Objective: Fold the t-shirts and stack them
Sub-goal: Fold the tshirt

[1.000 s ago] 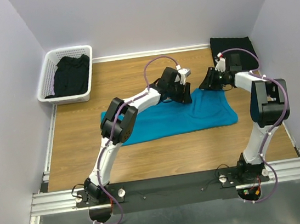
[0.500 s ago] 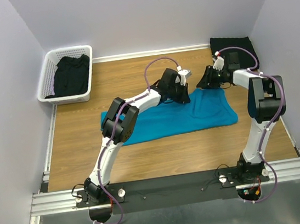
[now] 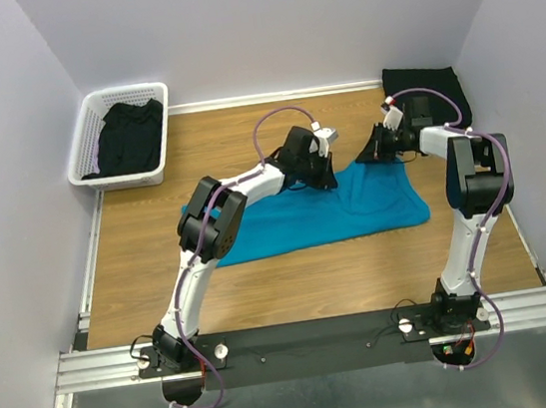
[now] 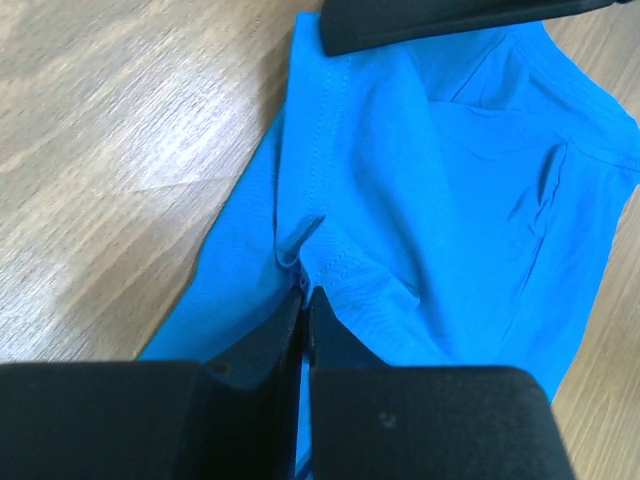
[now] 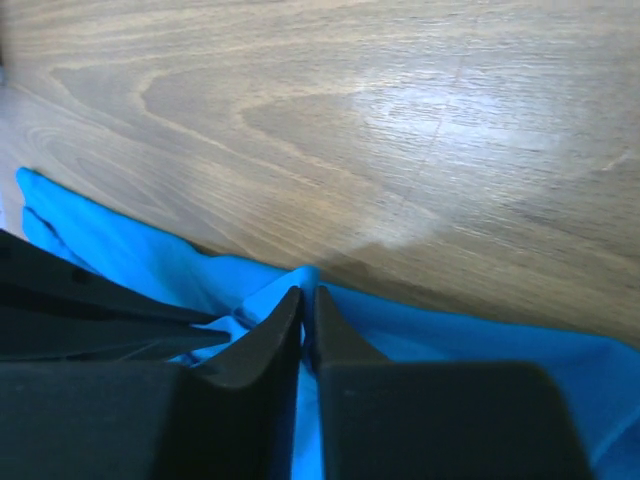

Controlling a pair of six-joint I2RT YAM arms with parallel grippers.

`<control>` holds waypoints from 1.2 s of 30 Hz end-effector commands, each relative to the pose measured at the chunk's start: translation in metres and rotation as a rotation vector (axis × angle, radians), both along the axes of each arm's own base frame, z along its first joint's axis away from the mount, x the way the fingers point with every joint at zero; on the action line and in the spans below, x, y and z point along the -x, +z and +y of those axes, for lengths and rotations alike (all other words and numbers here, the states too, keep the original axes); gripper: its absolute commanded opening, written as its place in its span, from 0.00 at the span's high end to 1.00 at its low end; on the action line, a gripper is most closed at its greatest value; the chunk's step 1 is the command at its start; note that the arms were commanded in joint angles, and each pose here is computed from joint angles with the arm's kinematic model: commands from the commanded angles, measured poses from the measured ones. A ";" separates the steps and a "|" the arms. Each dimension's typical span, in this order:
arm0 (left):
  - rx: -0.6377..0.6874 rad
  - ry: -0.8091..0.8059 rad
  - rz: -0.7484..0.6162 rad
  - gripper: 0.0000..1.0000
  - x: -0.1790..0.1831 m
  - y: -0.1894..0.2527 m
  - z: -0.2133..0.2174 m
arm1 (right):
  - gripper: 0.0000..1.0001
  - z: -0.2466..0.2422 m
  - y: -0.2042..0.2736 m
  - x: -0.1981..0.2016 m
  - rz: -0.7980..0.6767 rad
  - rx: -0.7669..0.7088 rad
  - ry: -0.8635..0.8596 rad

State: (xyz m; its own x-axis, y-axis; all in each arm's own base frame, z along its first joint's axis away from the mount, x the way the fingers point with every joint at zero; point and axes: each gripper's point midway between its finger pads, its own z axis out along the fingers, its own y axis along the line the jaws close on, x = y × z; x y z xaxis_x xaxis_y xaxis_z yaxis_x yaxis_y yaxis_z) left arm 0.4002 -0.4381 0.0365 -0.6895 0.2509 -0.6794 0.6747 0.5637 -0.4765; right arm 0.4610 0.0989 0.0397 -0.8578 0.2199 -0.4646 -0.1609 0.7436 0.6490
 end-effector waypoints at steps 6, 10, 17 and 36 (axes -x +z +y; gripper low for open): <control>0.036 0.004 -0.039 0.90 0.003 0.030 0.007 | 1.00 0.006 0.017 -0.012 -0.064 -0.009 0.043; 0.038 0.017 -0.042 0.90 0.005 0.035 0.012 | 0.99 0.005 0.026 -0.017 -0.104 0.007 0.052; 0.042 0.048 -0.049 0.90 0.003 0.037 0.021 | 0.99 0.003 0.021 -0.021 -0.109 0.020 0.056; 0.003 0.107 0.038 0.90 0.004 0.003 0.037 | 0.92 -0.011 -0.010 -0.021 -0.072 0.112 0.017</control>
State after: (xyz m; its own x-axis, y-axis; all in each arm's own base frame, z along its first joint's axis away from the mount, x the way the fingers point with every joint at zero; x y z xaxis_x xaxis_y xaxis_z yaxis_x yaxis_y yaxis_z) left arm 0.3965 -0.4056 0.0460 -0.7248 0.1798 -0.6651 0.6112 0.6133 -0.5003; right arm 0.4781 0.0923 0.0447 -0.8203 0.1642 -0.5478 -0.2262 0.7866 0.5746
